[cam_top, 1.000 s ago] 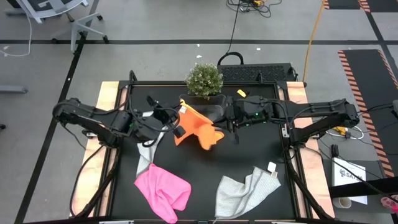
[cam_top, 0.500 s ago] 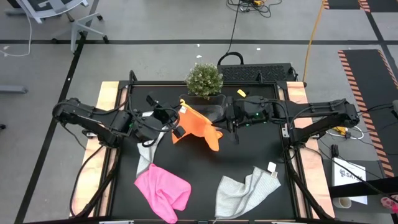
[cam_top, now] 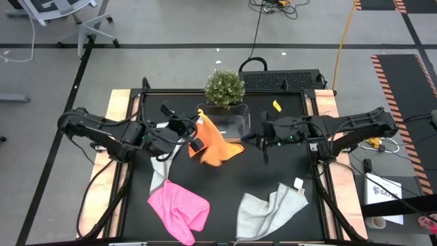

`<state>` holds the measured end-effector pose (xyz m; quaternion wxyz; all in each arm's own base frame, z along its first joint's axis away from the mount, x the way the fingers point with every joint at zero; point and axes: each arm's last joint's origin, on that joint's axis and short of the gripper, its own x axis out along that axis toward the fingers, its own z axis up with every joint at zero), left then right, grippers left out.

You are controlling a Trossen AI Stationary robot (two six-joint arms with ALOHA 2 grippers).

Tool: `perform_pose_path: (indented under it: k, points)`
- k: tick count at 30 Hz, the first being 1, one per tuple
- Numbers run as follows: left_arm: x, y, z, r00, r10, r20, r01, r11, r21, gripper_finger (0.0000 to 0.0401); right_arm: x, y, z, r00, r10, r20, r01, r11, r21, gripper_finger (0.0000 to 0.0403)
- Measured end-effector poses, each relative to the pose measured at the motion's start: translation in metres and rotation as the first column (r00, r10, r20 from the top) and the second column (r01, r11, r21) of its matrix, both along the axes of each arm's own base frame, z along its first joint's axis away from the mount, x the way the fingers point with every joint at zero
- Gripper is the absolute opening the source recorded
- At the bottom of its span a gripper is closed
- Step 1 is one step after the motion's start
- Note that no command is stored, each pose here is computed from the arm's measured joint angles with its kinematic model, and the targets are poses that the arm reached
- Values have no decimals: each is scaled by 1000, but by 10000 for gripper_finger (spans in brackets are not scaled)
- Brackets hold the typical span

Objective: Fold microfiber towels
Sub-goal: Fold the orange microfiber towel on the table

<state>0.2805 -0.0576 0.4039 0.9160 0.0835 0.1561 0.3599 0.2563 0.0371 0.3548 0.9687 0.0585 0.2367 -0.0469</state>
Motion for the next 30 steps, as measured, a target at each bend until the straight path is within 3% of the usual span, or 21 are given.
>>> perform_pose_path:
  k: [6,10,16,23,26,30]
  points:
    - [1,5,0,1000,18,7,-18,1000,-7,0,27,13,-22,998,41,-46,-42,999,-24,13]
    - [2,8,0,1000,30,7,-30,1000,-8,0,54,16,-36,988,154,-24,-156,977,-147,13]
    - [3,13,0,999,44,2,-44,999,-6,0,82,11,-56,968,251,-31,-245,903,-352,13]
    - [3,13,0,999,45,10,-45,999,-15,0,95,2,-75,971,222,-86,-239,896,-374,32]
    - [3,13,0,999,42,11,-41,999,-18,0,95,0,-75,984,151,-94,-176,887,-426,52]
    - [3,13,0,999,42,12,-42,999,-19,0,89,-2,-78,988,67,-141,-116,919,-377,80]
